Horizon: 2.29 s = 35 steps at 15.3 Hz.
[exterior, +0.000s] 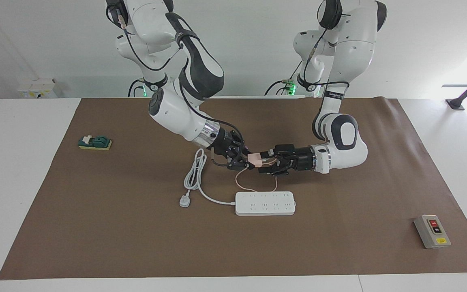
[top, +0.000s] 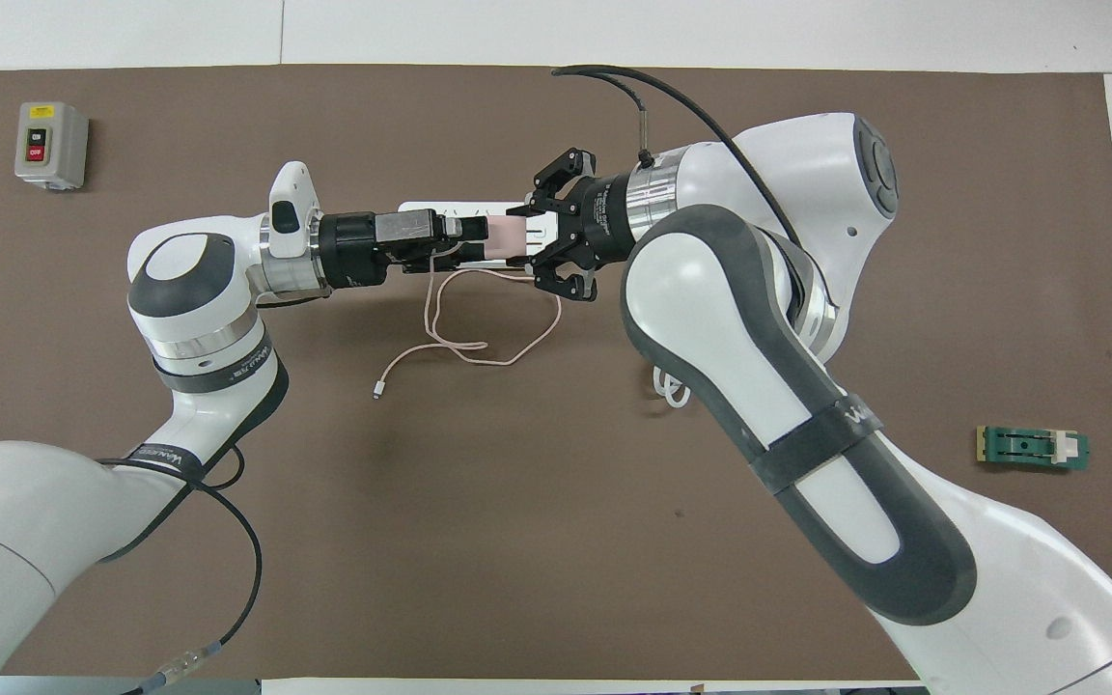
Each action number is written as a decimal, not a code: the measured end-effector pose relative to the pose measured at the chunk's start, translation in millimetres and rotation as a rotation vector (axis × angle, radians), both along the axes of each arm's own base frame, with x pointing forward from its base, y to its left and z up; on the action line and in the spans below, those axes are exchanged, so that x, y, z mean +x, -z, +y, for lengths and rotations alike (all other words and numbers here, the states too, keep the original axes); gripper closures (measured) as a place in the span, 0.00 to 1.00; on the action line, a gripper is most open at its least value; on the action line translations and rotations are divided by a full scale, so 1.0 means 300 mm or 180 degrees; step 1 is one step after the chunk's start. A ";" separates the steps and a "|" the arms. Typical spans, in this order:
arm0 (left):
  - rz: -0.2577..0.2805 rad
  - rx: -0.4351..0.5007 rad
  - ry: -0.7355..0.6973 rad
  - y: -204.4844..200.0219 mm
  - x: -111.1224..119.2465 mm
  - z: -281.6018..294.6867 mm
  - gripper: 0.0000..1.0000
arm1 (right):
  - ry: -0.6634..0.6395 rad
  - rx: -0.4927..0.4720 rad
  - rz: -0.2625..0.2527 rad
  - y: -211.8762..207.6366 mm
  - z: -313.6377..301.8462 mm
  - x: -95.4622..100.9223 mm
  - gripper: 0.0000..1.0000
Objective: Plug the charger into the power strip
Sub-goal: 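Pass the pink charger from the right gripper into the left gripper, then pull the charger back with the left gripper while the right gripper withdraws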
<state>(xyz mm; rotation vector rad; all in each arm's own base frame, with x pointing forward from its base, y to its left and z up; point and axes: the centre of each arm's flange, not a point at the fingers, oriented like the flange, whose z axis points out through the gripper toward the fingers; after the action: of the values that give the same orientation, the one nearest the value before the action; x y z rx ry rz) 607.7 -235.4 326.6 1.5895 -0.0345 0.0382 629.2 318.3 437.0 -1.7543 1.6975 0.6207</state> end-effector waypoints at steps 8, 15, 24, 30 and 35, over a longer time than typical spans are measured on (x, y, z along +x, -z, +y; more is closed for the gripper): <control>-0.0014 -0.0014 0.0022 -0.006 -0.003 -0.015 0.00 | 0.0003 -0.0002 -0.0007 0.018 0.013 0.017 0.53; -0.0154 -0.0009 0.0034 -0.013 -0.001 -0.017 0.68 | 0.0033 -0.0006 0.0025 0.022 0.010 0.021 0.53; -0.0344 0.0165 0.0023 -0.058 0.061 0.053 0.68 | 0.0124 -0.0007 0.0028 0.004 -0.020 0.041 0.19; -0.0163 0.1158 -0.0026 -0.128 0.179 0.346 0.68 | 0.0187 -0.0142 0.0017 -0.089 -0.255 0.105 0.00; 0.0462 0.2139 -0.0052 -0.413 0.198 0.501 0.68 | -0.0138 -0.0601 -0.0055 -0.203 -0.480 0.085 0.00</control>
<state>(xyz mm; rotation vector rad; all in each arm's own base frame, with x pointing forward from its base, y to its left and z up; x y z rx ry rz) 667.1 -85.2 450.7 2.2602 0.0881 -0.0854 654.8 174.4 498.0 -1.9255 1.7589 0.4753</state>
